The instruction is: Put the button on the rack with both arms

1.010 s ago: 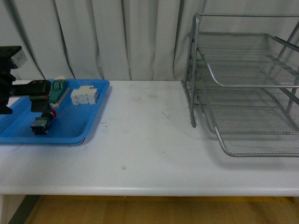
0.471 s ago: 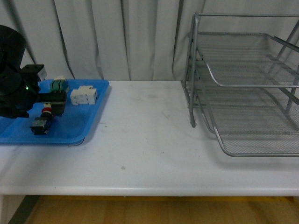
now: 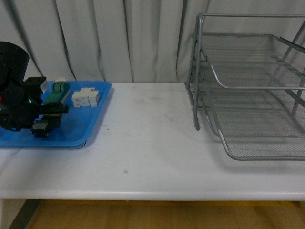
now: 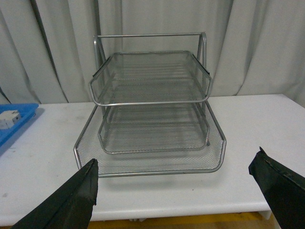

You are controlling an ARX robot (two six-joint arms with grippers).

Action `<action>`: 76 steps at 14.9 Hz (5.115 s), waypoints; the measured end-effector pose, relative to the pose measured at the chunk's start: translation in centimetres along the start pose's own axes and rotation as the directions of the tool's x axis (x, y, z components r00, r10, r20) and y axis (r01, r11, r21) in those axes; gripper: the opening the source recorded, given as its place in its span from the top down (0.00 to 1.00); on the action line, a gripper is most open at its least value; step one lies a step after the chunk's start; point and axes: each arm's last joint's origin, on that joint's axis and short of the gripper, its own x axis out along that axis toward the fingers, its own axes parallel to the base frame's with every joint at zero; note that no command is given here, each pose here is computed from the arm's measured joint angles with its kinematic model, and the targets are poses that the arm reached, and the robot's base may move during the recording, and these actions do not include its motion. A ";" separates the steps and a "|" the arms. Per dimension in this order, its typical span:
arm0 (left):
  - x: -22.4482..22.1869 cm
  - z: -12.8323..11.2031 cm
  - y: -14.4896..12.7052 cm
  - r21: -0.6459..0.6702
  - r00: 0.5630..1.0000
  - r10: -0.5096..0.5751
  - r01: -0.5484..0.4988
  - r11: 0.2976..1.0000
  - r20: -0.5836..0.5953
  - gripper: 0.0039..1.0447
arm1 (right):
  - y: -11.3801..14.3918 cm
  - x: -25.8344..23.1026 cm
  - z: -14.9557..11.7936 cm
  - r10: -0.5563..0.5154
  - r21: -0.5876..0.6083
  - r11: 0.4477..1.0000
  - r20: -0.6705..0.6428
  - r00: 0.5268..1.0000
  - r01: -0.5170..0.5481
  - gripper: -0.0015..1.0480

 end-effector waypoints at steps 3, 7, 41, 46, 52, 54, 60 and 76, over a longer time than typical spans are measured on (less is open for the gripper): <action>-6.5 -0.6 -1.4 0.026 0.989 -0.042 0.039 0.999 0.142 0.65 | 0.0 0.0 0.0 0.000 0.000 1.000 0.000 1.000 0.000 0.06; -19.1 -3.6 -2.7 0.098 0.926 -0.071 0.037 0.995 0.370 0.65 | 0.0 0.0 0.0 0.000 0.000 1.000 0.000 1.000 0.000 0.06; -26.6 -10.6 -14.0 0.674 0.842 -0.365 0.001 0.739 0.398 0.66 | 0.0 0.0 0.0 0.000 0.000 1.000 0.000 1.000 0.000 0.06; -18.2 -7.5 -19.3 0.811 0.929 -0.323 0.044 0.584 0.182 0.66 | 0.0 0.0 0.0 0.000 0.000 1.000 0.000 1.000 0.000 0.06; -11.9 -4.5 -19.6 0.723 0.959 -0.256 0.091 0.684 0.121 0.56 | 0.0 0.0 0.0 0.000 0.000 1.000 0.000 1.000 0.000 0.06; -12.1 -4.3 -19.0 0.683 0.953 -0.291 0.155 0.714 0.088 0.36 | 0.0 0.0 0.0 0.000 0.000 1.000 0.000 1.000 0.000 0.06; -22.9 -4.8 -16.4 0.536 0.692 -0.419 0.055 0.842 0.587 0.13 | 0.0 0.0 0.0 0.000 0.000 1.000 0.001 1.000 0.000 0.06; -25.9 -23.1 -1.2 0.076 0.555 -0.096 0.059 0.995 0.826 0.99 | 0.0 0.0 0.0 0.000 0.000 1.000 0.000 1.000 0.000 0.06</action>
